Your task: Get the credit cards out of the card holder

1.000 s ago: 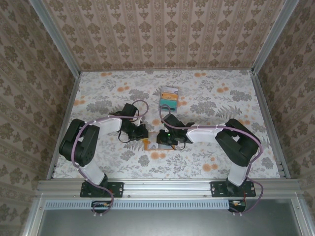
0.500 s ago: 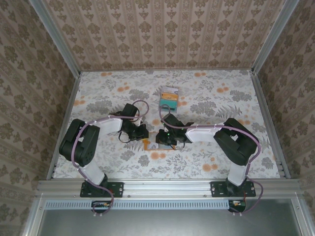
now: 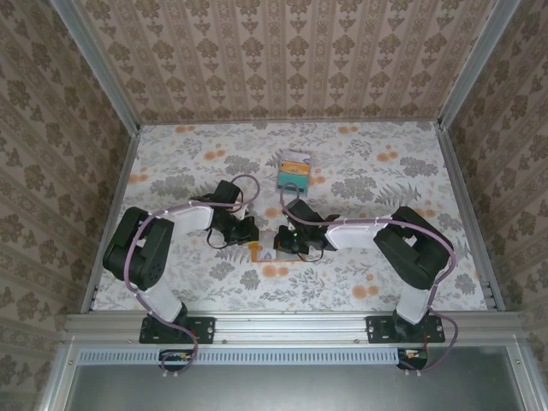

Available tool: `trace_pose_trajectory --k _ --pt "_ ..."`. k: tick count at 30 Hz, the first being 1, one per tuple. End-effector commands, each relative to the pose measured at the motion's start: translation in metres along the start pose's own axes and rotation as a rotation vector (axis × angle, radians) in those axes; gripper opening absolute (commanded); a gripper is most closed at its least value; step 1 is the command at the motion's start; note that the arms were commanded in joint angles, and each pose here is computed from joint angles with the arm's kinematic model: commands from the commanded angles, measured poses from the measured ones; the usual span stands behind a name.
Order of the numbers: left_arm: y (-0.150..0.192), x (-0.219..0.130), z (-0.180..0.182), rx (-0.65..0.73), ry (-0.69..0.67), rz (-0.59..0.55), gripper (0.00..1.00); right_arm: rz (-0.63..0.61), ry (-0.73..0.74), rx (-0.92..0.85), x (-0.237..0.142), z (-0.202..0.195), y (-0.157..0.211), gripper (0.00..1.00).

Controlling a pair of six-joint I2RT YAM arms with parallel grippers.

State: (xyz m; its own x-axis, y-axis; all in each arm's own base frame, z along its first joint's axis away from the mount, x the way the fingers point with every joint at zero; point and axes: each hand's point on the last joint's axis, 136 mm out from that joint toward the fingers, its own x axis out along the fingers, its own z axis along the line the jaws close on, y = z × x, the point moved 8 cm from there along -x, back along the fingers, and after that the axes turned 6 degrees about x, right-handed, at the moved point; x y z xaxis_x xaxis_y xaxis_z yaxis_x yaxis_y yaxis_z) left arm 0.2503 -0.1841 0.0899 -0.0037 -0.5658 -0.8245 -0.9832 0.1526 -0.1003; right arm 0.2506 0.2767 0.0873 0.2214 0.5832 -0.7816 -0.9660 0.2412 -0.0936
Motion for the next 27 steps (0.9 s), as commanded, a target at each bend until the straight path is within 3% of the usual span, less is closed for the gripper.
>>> trace_pose_trajectory --k 1,13,17,27 --pt "0.007 0.005 0.007 -0.015 -0.047 0.041 0.08 -0.032 0.057 0.054 -0.008 -0.018 0.001 0.0" --pt "0.006 0.002 0.005 -0.005 -0.035 0.033 0.08 -0.064 0.06 0.05 -0.019 -0.023 -0.001 0.0" --pt "0.006 0.003 0.004 -0.005 -0.03 0.037 0.08 -0.021 0.015 0.019 -0.012 -0.014 -0.002 0.12" --pt "0.006 0.004 0.002 -0.001 -0.024 0.042 0.07 0.001 -0.018 0.045 0.004 -0.012 -0.004 0.15"
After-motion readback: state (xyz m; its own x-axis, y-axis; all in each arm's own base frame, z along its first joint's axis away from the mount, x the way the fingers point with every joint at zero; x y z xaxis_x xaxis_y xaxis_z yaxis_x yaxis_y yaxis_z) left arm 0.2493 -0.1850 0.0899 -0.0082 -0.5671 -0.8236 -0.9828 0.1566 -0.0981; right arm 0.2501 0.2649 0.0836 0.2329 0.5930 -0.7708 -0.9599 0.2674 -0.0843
